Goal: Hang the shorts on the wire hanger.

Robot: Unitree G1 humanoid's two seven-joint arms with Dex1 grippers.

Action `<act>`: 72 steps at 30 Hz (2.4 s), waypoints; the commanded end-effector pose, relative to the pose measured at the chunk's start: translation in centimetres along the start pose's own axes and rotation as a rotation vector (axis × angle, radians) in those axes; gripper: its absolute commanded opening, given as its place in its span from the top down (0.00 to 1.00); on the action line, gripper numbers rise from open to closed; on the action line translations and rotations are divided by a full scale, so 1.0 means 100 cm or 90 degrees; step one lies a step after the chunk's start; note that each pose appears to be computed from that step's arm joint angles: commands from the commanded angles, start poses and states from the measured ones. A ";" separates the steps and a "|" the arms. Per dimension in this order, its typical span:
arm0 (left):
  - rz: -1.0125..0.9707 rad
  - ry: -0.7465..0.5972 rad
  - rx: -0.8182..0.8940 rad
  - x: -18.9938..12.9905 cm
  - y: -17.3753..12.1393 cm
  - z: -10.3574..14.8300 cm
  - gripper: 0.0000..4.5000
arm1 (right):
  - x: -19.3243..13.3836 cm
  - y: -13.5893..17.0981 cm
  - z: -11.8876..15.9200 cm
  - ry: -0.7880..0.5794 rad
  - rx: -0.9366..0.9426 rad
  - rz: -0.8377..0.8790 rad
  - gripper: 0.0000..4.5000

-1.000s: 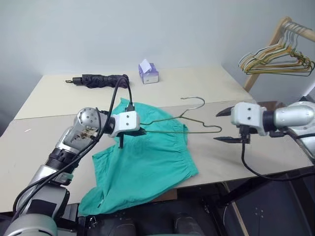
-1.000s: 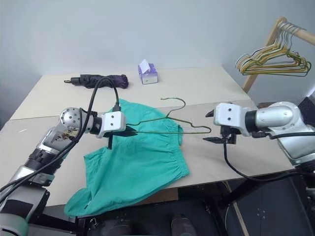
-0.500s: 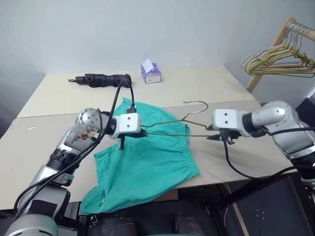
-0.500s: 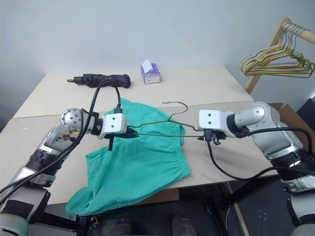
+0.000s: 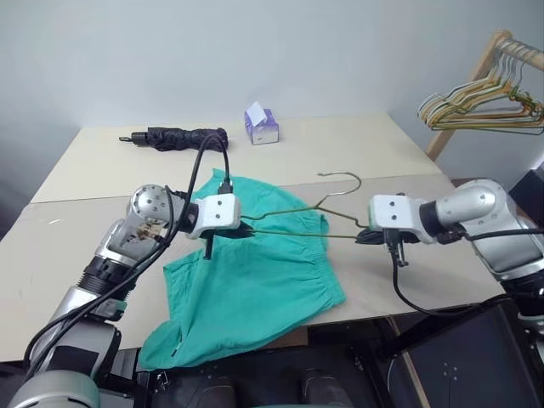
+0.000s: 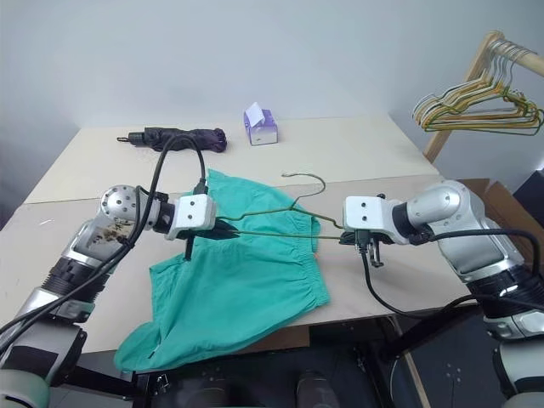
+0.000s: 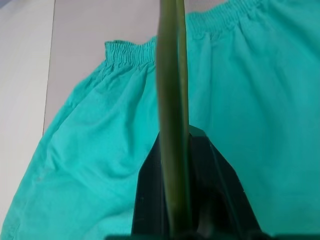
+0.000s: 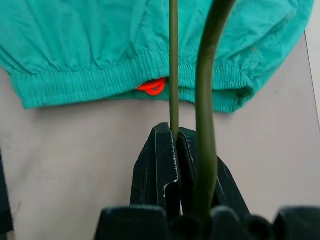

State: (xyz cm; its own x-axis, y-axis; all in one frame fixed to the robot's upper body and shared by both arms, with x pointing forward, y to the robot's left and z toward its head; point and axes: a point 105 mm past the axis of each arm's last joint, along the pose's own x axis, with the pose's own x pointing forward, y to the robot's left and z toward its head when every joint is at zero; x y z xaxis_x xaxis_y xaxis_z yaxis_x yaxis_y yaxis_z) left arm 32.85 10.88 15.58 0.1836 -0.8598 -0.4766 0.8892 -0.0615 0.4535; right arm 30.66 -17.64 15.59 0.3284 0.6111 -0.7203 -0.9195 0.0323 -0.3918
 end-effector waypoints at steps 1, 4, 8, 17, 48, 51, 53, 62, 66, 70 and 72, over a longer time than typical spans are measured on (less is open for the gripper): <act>0.060 -0.069 -0.009 -0.019 0.019 0.013 0.63 | -0.019 0.006 0.009 -0.040 0.002 -0.002 1.00; 0.124 -0.133 -0.088 -0.037 0.035 0.016 0.44 | -0.023 0.022 -0.004 -0.046 0.073 0.011 1.00; 0.160 -0.190 -0.167 -0.058 0.034 0.020 0.17 | -0.028 0.038 -0.027 -0.048 0.221 0.002 1.00; 0.065 -0.262 -0.192 -0.077 -0.011 0.046 0.01 | -0.029 0.074 -0.078 -0.042 0.650 0.034 1.00; 0.051 -0.243 -0.183 -0.069 -0.027 0.048 0.01 | -0.023 0.102 -0.102 0.008 0.756 0.099 1.00; 0.051 -0.242 -0.183 -0.069 -0.027 0.048 0.01 | -0.023 0.103 -0.103 0.018 0.751 0.110 1.00; 0.051 -0.242 -0.183 -0.069 -0.027 0.048 0.01 | -0.020 0.103 -0.103 0.027 0.748 0.118 1.00; 0.046 -0.237 -0.180 -0.067 -0.028 0.048 0.01 | -0.012 0.095 -0.098 0.010 0.731 0.165 1.00; 0.047 -0.235 -0.179 -0.068 -0.028 0.048 0.01 | -0.007 0.089 -0.096 0.014 0.734 0.188 1.00; 0.050 -0.234 -0.178 -0.069 -0.029 0.048 0.01 | -0.003 0.078 -0.097 0.000 0.761 0.193 1.00; 0.052 -0.233 -0.177 -0.069 -0.029 0.049 0.01 | -0.004 0.077 -0.095 -0.002 0.760 0.215 1.00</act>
State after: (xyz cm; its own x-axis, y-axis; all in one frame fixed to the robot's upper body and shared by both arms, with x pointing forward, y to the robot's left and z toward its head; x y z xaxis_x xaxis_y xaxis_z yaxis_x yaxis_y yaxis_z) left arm 27.28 14.58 20.39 0.1408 -0.9818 -0.1275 0.9748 0.1150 0.1913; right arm 25.26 -25.06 6.36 0.0445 0.7168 -0.6958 -0.5634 0.5931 0.5751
